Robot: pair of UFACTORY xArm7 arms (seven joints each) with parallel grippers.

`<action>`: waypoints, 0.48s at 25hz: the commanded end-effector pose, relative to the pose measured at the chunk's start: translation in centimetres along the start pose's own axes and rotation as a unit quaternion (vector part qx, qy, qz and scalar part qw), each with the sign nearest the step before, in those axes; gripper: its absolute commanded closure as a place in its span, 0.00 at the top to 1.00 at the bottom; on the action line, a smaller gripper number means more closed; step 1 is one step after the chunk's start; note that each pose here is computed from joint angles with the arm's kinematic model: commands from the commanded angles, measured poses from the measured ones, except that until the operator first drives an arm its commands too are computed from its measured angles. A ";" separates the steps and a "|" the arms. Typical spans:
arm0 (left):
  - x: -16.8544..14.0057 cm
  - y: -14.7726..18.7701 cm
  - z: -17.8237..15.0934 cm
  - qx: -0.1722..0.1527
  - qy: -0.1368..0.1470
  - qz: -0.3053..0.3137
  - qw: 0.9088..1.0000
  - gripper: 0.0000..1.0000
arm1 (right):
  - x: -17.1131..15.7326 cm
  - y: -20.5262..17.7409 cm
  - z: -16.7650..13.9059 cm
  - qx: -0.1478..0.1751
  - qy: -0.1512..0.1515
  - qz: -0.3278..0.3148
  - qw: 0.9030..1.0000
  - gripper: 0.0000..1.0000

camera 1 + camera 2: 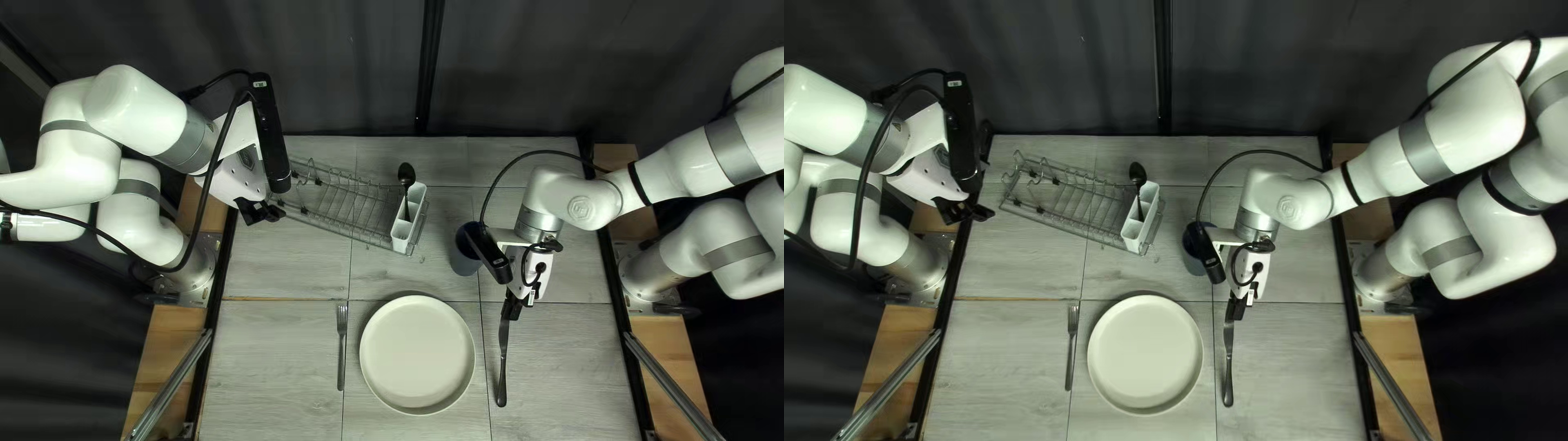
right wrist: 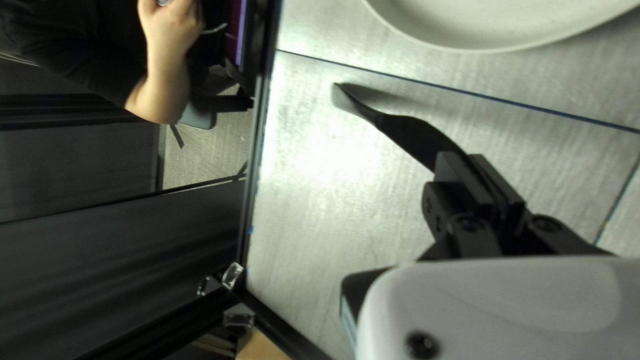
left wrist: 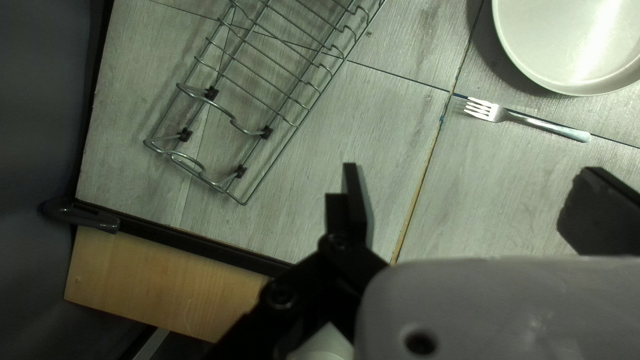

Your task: Pick up and place plate onto table. Place down one fork to the left of the plate. Place spoon and knife to the right of the plate. Place cup above the knife and spoon

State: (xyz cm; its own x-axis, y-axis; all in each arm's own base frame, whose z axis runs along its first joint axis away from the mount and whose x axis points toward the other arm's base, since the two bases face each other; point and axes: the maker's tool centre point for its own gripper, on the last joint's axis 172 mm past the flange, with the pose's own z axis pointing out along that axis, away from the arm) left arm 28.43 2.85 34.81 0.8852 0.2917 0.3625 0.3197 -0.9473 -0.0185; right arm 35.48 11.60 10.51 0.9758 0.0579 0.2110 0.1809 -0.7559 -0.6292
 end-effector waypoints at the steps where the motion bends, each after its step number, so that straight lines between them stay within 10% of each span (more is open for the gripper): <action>1: 0.0 0.0 0.0 0.000 0.000 0.000 1.000 1.00 | -0.7 1.4 0.2 -0.007 -0.001 0.001 1.000 0.13; 3: 0.0 0.0 0.0 0.000 0.000 0.000 1.000 1.00 | -1.1 1.9 0.0 -0.010 0.001 0.002 1.000 0.24; 6: 0.0 0.0 0.0 0.000 0.000 0.000 1.000 1.00 | -1.2 2.1 -0.2 -0.014 0.002 0.003 1.000 1.00; 12: 0.0 0.0 0.0 0.000 0.000 0.000 1.000 1.00 | -1.3 2.1 -1.2 -0.030 0.002 0.006 1.000 1.00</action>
State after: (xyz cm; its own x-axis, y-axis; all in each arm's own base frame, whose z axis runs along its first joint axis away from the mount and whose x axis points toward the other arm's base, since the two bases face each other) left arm 28.43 2.85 34.81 0.8852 0.2917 0.3625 0.3197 -0.9473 -0.0185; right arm 34.62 9.49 9.52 0.9769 0.0493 0.2078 0.1663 -0.7863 -0.5951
